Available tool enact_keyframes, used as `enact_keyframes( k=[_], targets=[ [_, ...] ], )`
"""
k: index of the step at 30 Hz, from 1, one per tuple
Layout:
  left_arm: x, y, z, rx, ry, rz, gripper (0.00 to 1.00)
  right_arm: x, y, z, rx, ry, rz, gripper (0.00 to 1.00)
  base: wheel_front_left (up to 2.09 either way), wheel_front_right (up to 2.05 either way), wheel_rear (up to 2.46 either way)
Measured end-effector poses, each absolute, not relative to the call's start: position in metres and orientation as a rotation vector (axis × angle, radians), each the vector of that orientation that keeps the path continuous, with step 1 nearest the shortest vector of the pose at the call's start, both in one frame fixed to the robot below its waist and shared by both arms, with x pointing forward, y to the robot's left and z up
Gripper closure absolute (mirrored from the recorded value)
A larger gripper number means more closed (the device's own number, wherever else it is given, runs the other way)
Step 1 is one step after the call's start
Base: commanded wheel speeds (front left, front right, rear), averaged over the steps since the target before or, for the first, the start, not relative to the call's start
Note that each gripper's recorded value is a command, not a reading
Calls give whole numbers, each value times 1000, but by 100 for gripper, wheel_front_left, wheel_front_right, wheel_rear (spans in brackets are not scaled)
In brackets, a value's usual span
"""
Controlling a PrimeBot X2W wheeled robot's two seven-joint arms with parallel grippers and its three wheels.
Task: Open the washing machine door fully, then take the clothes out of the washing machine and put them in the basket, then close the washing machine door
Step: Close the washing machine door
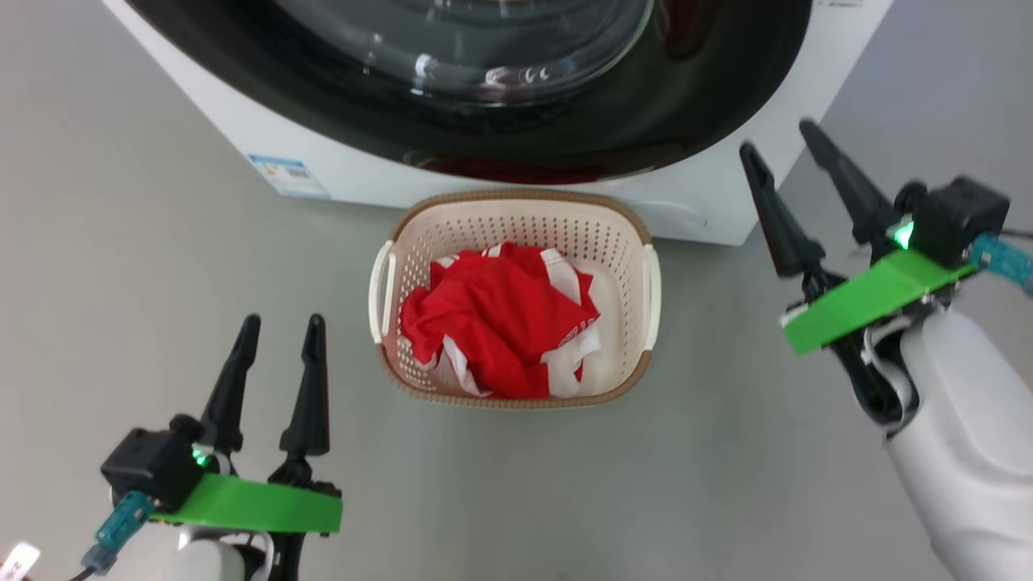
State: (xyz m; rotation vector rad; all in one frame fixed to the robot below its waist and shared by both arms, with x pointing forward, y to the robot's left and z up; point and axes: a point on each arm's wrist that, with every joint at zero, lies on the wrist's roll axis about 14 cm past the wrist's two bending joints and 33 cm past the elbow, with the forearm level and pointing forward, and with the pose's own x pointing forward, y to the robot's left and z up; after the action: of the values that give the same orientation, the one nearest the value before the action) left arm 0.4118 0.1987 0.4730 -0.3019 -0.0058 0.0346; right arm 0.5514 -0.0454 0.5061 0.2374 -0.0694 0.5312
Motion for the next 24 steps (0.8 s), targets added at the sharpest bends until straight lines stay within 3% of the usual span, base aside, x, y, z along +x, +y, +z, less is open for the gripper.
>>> enact_keyframes(
  k=[24],
  targets=[
    [378,189,468,-288,32,-17,0,437,-149,496,209,3,281,0,0,0,0]
  ],
)
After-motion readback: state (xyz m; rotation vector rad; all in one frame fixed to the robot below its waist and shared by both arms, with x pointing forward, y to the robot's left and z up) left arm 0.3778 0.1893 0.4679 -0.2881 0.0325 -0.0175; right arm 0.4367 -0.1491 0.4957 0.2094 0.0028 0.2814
